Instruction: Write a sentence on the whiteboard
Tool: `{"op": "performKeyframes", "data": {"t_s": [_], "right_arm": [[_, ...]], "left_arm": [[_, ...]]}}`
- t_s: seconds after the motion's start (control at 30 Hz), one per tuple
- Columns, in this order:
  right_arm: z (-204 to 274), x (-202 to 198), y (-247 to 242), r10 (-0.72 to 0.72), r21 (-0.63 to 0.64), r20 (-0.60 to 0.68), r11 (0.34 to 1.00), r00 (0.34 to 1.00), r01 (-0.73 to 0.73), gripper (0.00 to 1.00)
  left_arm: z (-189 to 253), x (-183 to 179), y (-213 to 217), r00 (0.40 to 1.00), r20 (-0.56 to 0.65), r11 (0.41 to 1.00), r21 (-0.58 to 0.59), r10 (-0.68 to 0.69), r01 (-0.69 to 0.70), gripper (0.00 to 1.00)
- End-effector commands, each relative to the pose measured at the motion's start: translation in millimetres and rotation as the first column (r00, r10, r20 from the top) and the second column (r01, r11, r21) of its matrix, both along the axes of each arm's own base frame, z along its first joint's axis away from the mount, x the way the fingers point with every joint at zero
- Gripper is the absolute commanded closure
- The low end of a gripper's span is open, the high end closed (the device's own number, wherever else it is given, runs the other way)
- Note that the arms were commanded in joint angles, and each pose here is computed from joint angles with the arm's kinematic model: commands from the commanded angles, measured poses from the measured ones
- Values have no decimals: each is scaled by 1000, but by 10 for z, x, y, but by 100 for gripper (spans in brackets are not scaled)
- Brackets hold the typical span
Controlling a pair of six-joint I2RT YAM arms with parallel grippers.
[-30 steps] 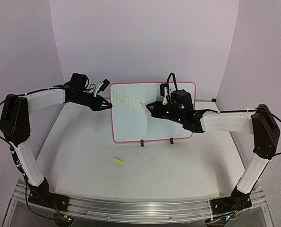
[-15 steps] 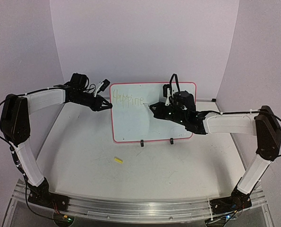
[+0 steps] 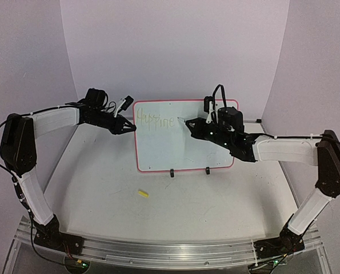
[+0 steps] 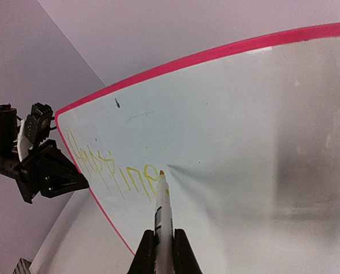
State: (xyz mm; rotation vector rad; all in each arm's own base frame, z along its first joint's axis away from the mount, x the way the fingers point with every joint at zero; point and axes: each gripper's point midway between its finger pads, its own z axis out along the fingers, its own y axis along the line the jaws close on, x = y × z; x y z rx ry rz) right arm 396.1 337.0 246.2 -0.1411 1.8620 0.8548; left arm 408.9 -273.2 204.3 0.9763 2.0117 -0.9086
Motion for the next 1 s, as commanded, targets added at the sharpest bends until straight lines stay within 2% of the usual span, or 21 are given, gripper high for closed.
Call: {"op": "performKeyframes", "data": {"t_s": [0.0,0.43,0.7,0.97], "right_arm": [[240,111,-27,-23,38,56,999,998,21,100],[52,230,48,-5,25,12,1000,1000,4,100],[-121,171,30,4,15,-30,1000,1000,-3,100],[-87,137,-89,-36,13,-24,999,999,36,100]], "left_arm": [[124,-46,-53,998,61,1000,16,-19,18,100],[109,-35,-55,998,59,1000,19,-19,18,100],[101,-35,-62,998,56,1000,18,-20,19,100],[117,-46,-69,998,59,1000,17,-24,23,100]]}}
